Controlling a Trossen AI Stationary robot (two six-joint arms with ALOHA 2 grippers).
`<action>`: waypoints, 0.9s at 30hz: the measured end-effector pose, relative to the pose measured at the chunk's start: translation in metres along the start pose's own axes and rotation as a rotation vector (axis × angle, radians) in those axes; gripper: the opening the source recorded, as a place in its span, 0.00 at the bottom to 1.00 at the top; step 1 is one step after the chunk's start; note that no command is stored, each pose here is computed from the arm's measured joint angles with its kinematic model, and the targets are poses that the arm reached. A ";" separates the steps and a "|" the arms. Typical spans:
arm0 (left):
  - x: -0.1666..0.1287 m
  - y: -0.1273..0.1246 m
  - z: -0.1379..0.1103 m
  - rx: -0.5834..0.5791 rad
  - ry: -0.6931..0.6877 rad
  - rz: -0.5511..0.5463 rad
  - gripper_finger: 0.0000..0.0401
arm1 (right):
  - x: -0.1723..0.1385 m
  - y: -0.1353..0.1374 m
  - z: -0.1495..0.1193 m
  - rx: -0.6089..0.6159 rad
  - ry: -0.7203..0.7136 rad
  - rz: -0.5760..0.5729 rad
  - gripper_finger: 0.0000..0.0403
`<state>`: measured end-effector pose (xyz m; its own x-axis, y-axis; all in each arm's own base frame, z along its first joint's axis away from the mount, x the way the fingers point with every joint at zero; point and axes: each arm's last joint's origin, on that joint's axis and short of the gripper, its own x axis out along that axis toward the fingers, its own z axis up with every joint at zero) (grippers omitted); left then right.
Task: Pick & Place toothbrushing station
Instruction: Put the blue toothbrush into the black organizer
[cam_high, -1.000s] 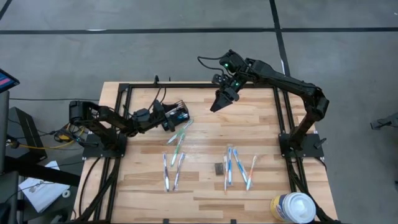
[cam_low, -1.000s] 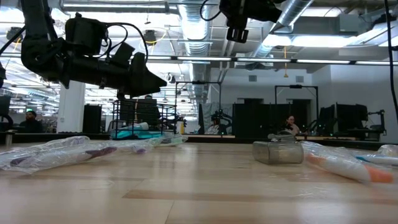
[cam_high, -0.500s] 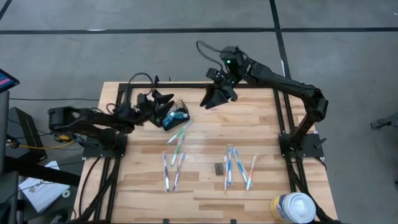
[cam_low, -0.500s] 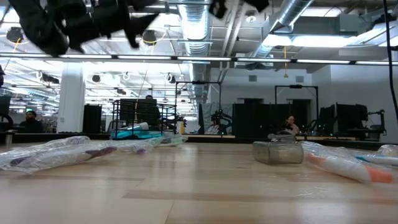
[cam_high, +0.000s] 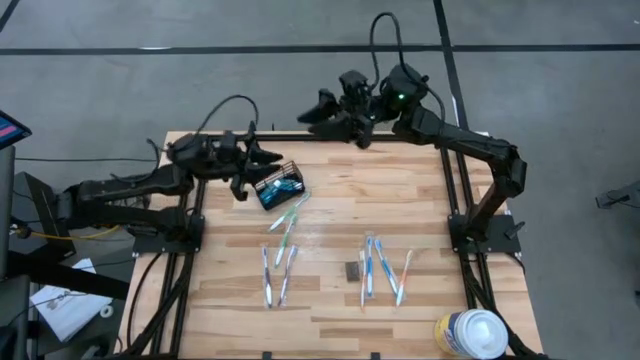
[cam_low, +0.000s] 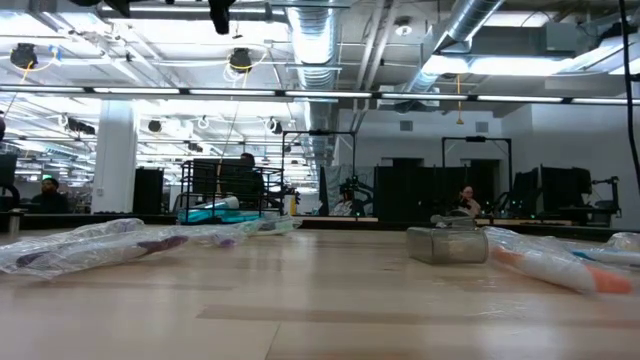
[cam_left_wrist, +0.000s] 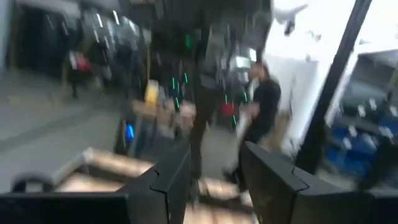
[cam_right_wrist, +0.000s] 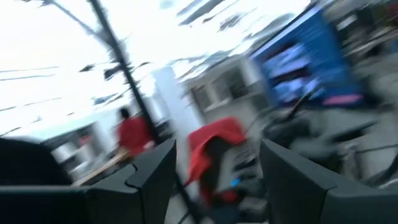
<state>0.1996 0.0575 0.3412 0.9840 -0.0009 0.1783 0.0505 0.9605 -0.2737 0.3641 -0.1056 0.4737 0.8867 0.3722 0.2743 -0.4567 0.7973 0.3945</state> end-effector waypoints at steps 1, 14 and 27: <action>0.001 0.000 0.000 -0.008 0.032 -0.017 0.35 | 0.003 -0.002 -0.002 -0.005 -0.029 -0.035 0.55; -0.015 0.024 -0.026 0.005 0.406 -0.076 0.34 | 0.021 -0.004 -0.036 0.003 -0.007 -0.407 0.55; -0.016 0.043 -0.082 -0.071 0.840 0.282 0.33 | 0.021 -0.005 -0.060 0.120 0.215 -0.406 0.55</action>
<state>0.1998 0.0765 0.2494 0.7608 0.0029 -0.6490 -0.2299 0.9364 -0.2653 0.3890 -0.0735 0.4248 0.9842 0.1419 -0.1057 -0.0642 0.8430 0.5340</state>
